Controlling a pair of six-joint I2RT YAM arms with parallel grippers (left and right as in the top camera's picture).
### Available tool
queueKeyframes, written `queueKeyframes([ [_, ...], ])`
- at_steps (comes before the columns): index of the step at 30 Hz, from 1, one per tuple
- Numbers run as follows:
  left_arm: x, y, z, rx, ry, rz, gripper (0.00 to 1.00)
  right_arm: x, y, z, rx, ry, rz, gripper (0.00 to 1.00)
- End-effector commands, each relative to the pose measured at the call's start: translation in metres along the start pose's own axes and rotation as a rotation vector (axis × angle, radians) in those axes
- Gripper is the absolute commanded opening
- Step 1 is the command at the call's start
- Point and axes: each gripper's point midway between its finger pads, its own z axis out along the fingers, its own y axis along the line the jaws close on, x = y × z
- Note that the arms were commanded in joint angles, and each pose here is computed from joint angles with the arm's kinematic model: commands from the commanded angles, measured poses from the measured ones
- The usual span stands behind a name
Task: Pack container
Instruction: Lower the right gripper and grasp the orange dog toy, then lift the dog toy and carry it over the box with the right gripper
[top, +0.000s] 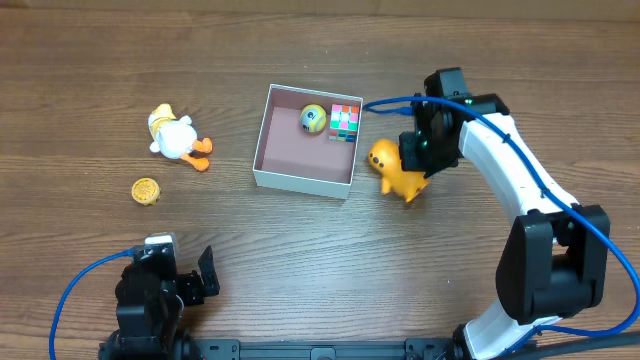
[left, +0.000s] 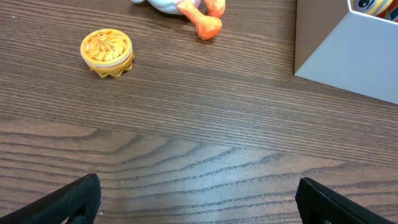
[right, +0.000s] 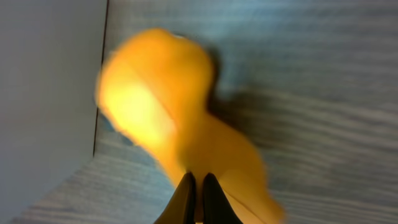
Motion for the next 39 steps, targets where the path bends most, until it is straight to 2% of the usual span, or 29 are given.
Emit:
queueKeyframes([
  [1,0.000,0.001,0.001,-0.006,-0.004,0.019,1.00,-0.036,-0.007,-0.040,0.063,-0.128,-0.011,0.04],
  [12,0.000,0.001,0.001,-0.006,-0.004,0.019,1.00,-0.072,-0.007,-0.094,0.120,-0.258,-0.045,0.04],
  [21,0.000,0.001,0.001,-0.006,-0.004,0.019,1.00,-0.097,0.011,-0.151,0.096,-0.381,-0.131,0.04],
  [27,0.000,0.001,0.001,-0.006,-0.004,0.019,1.00,-0.092,0.079,-0.167,-0.232,-0.423,-0.435,0.04],
  [32,0.000,0.001,0.001,-0.006,-0.004,0.019,1.00,-0.086,0.104,-0.164,-0.253,-0.422,-0.547,0.04],
  [39,0.000,0.001,0.001,-0.006,-0.004,0.019,1.00,-0.063,0.165,-0.149,-0.280,-0.393,-0.781,0.04],
])
